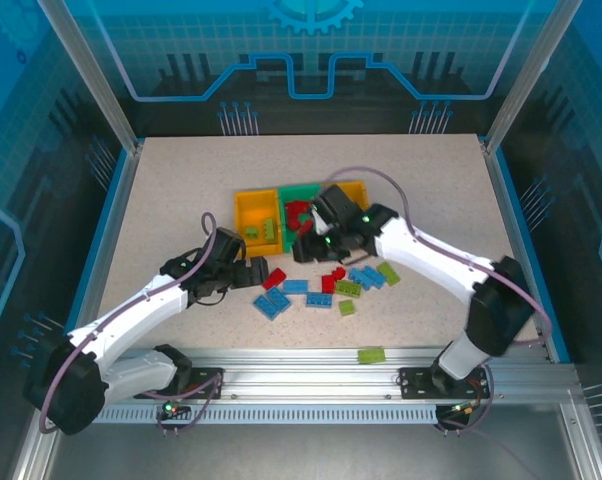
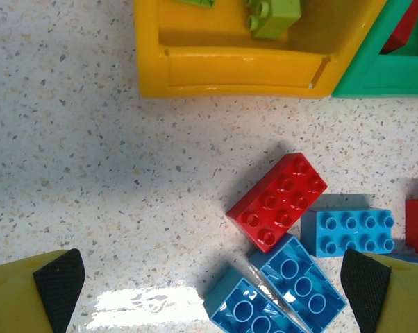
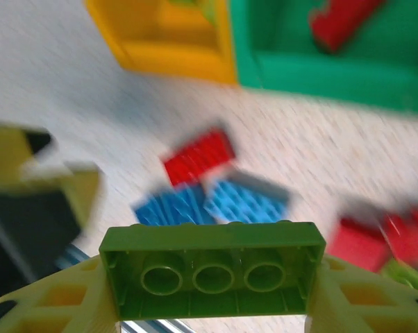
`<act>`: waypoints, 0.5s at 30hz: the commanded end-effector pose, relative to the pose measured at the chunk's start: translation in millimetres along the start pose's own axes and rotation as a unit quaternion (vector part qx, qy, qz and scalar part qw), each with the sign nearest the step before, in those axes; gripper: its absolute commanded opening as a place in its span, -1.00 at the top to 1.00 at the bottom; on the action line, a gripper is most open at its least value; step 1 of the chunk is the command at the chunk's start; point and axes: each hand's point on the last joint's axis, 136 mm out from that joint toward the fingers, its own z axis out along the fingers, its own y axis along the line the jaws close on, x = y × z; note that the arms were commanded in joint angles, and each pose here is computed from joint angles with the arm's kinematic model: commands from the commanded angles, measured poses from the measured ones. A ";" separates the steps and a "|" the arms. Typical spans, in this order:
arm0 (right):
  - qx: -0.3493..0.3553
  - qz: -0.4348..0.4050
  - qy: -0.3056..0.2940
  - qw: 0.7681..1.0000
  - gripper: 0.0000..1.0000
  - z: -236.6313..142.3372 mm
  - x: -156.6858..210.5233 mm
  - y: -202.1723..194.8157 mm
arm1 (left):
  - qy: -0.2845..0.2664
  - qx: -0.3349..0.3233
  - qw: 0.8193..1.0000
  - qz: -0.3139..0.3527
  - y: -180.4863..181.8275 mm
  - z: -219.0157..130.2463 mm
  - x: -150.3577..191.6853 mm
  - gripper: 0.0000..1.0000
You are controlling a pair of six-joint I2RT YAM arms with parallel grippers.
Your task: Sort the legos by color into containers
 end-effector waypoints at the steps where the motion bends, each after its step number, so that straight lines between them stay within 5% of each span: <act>1: -0.069 -0.018 0.013 0.997 0.11 16.3 -36.0 39.2 | 0.005 -0.015 1.000 -0.017 11.2 -1.5 8.2 -0.97; 15: -0.008 0.019 0.010 1.000 0.07 96.7 -115.3 36.1 | -0.011 0.002 0.999 -0.038 19.1 -12.9 32.4 -0.97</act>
